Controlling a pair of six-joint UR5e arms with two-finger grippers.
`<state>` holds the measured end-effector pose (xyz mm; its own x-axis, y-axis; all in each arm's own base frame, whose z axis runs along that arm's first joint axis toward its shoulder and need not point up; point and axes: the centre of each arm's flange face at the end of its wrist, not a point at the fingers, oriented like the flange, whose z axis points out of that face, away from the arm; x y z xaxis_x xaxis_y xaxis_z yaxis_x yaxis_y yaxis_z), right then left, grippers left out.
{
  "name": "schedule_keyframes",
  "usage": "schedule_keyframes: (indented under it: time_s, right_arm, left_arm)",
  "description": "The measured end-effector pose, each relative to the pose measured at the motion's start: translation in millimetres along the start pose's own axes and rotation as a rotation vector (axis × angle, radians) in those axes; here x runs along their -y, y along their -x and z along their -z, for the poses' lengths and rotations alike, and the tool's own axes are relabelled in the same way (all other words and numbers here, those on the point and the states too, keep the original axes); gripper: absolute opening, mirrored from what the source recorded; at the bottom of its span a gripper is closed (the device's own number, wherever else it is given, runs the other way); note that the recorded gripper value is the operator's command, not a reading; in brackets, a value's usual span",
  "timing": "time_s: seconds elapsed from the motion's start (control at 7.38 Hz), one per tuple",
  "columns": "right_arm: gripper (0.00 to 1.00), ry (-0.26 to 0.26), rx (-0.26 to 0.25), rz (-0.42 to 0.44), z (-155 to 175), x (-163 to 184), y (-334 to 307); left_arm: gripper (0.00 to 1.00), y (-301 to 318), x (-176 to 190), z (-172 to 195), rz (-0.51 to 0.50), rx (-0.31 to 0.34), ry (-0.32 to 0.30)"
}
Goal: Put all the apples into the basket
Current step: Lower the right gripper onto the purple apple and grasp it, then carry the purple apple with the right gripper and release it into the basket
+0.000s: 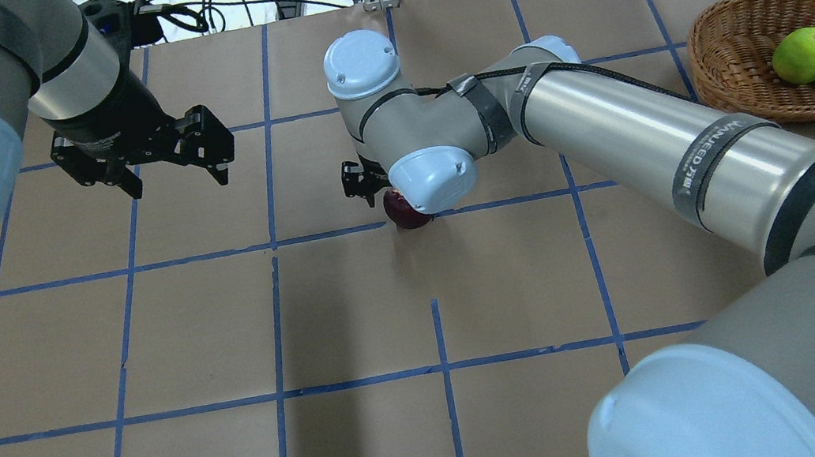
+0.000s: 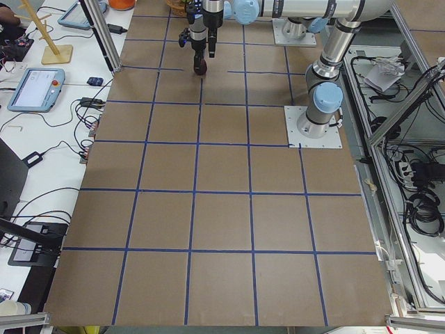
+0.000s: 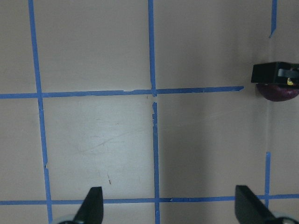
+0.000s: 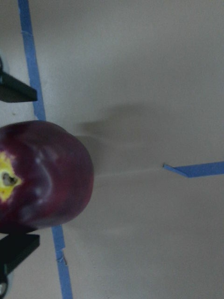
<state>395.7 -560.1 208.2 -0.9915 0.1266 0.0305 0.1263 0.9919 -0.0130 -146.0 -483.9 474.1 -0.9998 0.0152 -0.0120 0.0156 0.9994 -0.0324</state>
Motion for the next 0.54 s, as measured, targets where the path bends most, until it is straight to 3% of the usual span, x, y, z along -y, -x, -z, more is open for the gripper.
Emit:
schedule_keyframes:
  time_s: [0.27, 0.41, 0.54]
  right_arm:
    - [0.47, -0.013, -0.06, 0.008, -17.7, 4.7, -4.5]
    - [0.34, -0.023, -0.066, 0.002, -15.9, 9.5, -8.3]
    - [0.33, -0.034, -0.056, -0.006, -7.7, 14.4, -11.2]
  left_arm:
    - [1.0, 0.5, -0.8, 1.5, 0.001, 0.001, -0.002]
    - [1.0, 0.9, -0.5, 2.4, 0.002, 0.002, -0.004]
    - [1.0, 1.3, 0.0, 3.4, 0.003, 0.002, -0.006]
